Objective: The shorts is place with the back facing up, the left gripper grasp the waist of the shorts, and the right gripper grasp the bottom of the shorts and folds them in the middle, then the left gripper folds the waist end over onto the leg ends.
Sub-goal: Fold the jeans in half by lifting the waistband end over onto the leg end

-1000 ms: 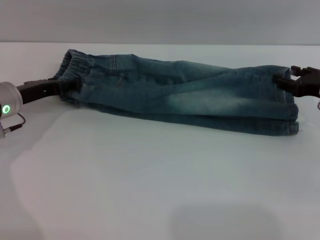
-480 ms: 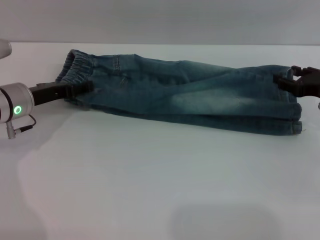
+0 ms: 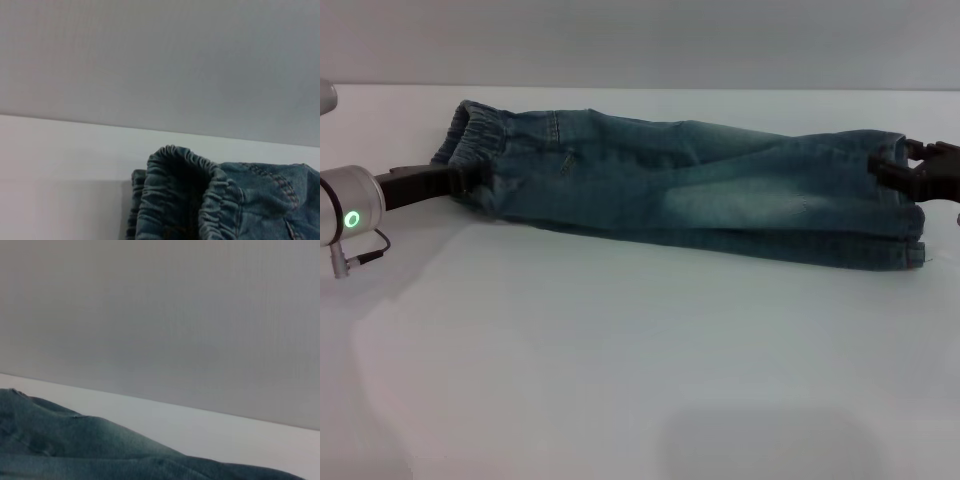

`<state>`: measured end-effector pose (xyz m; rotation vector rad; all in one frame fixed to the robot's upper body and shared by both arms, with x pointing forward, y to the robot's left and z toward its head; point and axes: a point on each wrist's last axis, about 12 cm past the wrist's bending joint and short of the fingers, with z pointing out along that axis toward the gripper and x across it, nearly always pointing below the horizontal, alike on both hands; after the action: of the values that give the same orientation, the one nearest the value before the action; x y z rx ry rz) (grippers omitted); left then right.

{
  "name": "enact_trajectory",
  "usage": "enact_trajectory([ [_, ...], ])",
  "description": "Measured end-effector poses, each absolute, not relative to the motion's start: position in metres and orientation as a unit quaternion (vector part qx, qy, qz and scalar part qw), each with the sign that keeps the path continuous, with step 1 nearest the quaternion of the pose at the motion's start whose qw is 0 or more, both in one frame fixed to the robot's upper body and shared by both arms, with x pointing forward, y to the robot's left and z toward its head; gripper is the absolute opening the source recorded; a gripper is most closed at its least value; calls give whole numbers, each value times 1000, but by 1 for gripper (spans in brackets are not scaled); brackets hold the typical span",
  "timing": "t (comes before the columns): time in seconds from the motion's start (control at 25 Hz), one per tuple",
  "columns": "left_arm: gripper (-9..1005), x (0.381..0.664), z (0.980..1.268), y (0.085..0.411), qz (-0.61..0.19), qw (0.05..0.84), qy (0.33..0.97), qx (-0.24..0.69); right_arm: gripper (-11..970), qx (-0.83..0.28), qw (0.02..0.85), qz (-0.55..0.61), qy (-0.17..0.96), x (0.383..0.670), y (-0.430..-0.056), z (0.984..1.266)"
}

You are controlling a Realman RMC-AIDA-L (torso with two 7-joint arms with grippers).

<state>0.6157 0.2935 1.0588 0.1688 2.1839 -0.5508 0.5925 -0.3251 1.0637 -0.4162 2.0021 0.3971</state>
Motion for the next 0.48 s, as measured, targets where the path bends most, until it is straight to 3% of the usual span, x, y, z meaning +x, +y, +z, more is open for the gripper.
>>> enact_trajectory([
  [0.48,108,619,1066,291,-232,441,864,65,567,-168,502,166,832,591,-324,1060],
])
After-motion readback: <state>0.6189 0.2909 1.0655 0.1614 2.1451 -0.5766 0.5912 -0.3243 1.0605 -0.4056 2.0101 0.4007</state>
